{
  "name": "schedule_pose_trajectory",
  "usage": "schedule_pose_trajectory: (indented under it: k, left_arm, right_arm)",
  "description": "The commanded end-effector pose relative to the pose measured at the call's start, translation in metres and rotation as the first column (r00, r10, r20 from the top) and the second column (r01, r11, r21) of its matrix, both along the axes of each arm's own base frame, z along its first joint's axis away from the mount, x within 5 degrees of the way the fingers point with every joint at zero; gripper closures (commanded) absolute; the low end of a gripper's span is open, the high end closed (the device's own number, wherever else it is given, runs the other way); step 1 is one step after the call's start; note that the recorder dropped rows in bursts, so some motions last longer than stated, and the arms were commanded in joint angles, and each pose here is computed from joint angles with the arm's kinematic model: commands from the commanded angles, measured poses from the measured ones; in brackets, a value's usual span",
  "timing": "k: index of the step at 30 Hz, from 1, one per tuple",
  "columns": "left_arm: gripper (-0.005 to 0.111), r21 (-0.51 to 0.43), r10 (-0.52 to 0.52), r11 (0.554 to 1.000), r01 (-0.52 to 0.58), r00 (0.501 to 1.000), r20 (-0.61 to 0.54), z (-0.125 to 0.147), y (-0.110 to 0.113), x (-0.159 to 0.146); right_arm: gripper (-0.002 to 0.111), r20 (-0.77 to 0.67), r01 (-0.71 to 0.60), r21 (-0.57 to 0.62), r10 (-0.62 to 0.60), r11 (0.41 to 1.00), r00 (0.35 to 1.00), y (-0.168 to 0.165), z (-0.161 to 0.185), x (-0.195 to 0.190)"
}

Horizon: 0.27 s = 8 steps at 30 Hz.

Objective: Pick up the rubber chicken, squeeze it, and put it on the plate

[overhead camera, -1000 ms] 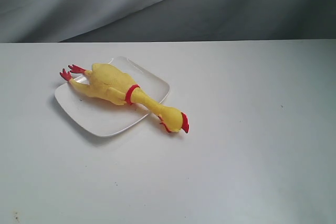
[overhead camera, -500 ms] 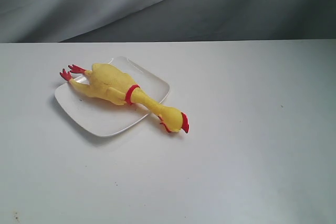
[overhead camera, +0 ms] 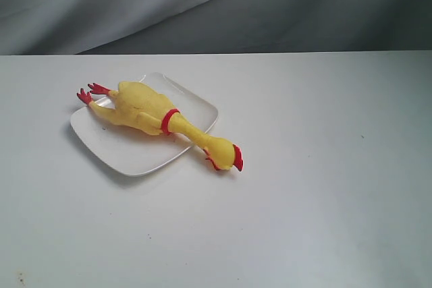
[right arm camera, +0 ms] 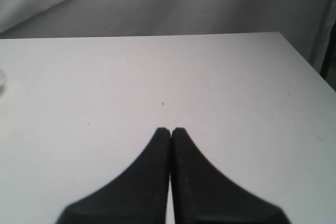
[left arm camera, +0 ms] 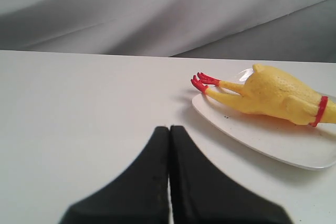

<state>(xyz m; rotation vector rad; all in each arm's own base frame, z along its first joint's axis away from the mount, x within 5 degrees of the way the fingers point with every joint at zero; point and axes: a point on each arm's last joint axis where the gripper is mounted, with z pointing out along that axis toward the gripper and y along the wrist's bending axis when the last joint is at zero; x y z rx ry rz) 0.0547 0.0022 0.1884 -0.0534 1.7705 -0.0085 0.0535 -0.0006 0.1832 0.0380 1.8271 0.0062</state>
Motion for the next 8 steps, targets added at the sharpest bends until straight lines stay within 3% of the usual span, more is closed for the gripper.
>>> schedule_pose_trajectory:
  k: [1, 8]
  left_arm:
    - [0.107, -0.013, 0.001, 1.000, -0.001, 1.000, 0.005, -0.0008, -0.0002, 0.0000]
    - [0.107, -0.009, 0.000, 1.000, 0.000, 1.000, 0.005, -0.0008, -0.0002, 0.0000]
  right_arm:
    - [0.108, 0.001, 0.007, -0.017, -0.007, 1.000, 1.000, -0.0007, -0.0009, 0.0000]
    - [0.108, 0.001, 0.007, -0.017, -0.007, 1.000, 1.000, -0.0007, -0.0009, 0.0000]
